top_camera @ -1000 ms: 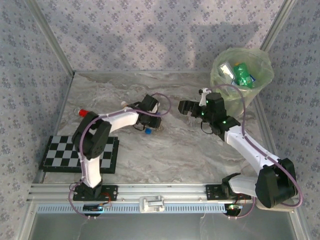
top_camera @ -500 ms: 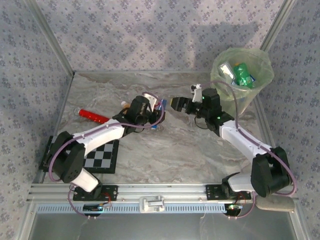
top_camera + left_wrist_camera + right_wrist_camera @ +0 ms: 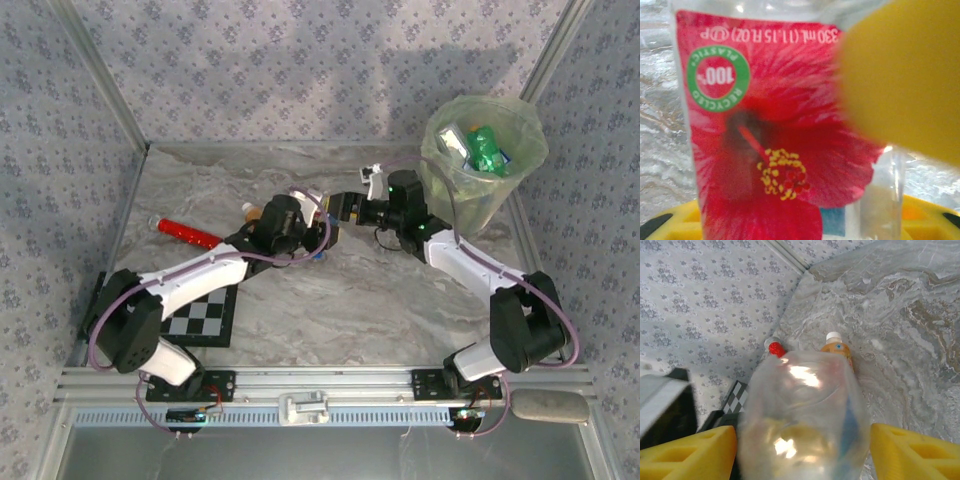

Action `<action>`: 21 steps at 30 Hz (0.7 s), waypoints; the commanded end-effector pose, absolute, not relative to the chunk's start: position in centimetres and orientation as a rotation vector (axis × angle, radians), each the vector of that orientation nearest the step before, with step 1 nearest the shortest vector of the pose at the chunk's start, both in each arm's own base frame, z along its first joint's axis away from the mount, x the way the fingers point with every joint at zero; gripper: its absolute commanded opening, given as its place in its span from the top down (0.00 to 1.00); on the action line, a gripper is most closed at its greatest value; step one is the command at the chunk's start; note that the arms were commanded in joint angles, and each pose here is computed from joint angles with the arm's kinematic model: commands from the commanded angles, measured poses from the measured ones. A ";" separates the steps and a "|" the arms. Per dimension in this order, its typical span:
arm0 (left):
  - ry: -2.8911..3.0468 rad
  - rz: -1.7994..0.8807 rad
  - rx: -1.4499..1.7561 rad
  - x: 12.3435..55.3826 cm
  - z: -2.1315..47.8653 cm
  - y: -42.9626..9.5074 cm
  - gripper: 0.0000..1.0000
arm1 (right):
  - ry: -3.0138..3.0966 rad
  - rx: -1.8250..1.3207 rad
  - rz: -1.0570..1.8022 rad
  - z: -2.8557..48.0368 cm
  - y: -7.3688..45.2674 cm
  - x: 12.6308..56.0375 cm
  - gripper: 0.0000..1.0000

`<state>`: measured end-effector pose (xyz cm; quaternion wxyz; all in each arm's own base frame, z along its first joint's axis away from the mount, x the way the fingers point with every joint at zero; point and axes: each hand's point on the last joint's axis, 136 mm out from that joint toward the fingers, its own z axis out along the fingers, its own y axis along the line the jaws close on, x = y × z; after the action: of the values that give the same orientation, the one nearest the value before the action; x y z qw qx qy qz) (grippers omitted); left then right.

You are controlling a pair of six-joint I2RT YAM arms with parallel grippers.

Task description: Put the plastic bottles in the bin

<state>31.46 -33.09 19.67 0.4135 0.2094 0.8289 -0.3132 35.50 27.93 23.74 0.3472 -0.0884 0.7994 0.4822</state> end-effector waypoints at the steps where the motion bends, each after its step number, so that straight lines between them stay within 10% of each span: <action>1: 1.963 -0.862 0.566 30.5 23.2 -34.0 0.53 | 2.049 -0.265 1.296 24.9 28.9 35.6 0.31; 21: 1.959 -0.778 0.431 31.3 23.9 -31.7 0.23 | 2.060 -0.276 1.049 26.4 24.4 36.4 0.55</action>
<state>30.69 -32.68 21.65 0.4368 0.2058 0.8138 -0.3234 36.12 27.06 23.38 0.3413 -0.0916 0.8081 0.4712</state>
